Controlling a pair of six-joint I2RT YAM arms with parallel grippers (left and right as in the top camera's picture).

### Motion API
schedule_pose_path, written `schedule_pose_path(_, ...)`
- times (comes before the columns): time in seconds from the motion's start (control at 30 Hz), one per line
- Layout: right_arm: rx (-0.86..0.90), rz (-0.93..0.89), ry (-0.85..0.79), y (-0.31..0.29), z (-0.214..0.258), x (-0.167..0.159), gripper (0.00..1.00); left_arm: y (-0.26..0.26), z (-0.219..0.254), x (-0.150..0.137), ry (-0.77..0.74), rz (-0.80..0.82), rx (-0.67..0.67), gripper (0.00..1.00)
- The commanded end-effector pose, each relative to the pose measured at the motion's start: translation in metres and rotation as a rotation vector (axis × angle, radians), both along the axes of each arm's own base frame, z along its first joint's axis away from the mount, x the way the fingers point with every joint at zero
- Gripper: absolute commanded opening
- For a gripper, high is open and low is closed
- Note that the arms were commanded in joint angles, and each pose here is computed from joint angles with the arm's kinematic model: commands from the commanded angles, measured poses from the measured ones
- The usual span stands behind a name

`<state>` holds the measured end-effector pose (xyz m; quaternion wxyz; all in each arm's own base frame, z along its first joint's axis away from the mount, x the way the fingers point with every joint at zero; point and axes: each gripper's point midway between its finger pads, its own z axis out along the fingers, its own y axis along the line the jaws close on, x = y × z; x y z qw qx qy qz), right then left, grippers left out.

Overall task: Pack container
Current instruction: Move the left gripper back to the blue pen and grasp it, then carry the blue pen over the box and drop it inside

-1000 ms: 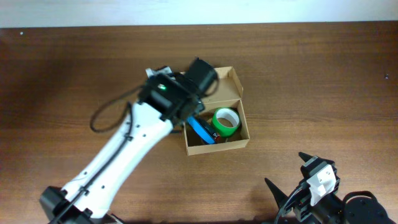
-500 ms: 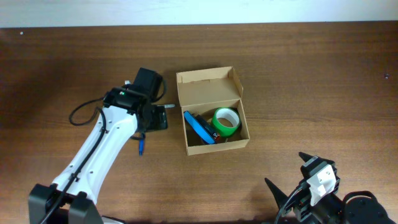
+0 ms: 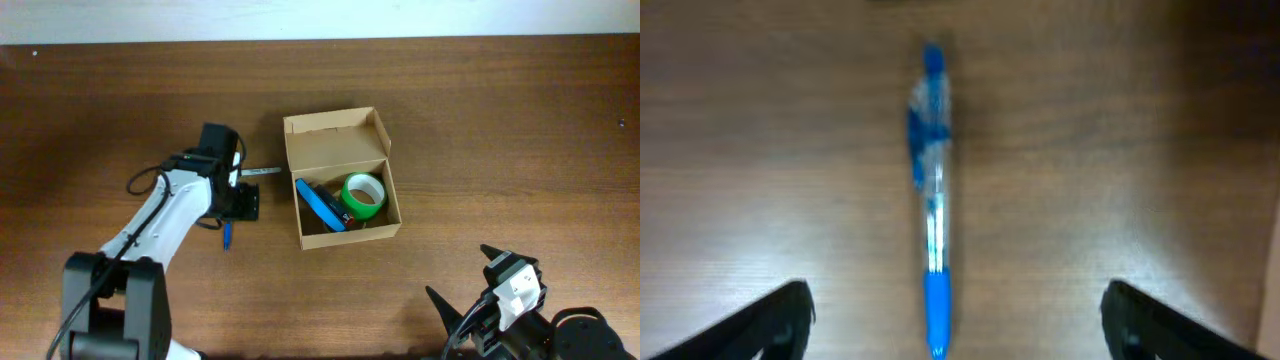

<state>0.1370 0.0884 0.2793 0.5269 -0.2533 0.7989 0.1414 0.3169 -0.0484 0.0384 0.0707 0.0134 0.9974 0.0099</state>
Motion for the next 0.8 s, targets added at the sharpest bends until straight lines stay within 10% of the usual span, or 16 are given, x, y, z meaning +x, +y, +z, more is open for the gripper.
schedule_pose_path(0.0,0.003,-0.017,-0.004,-0.002,0.000,0.001,0.99,-0.006,-0.021,-0.012,0.059,-0.038,-0.041,0.89)
schedule_pose_path(0.43,0.003,-0.017,-0.004,-0.002,0.000,0.001,0.99,-0.005,-0.050,-0.016,0.132,-0.038,-0.029,0.71)
schedule_pose_path(0.77,0.003,-0.017,-0.004,-0.002,0.000,0.001,0.99,-0.005,-0.051,-0.017,0.136,-0.024,-0.029,0.29)
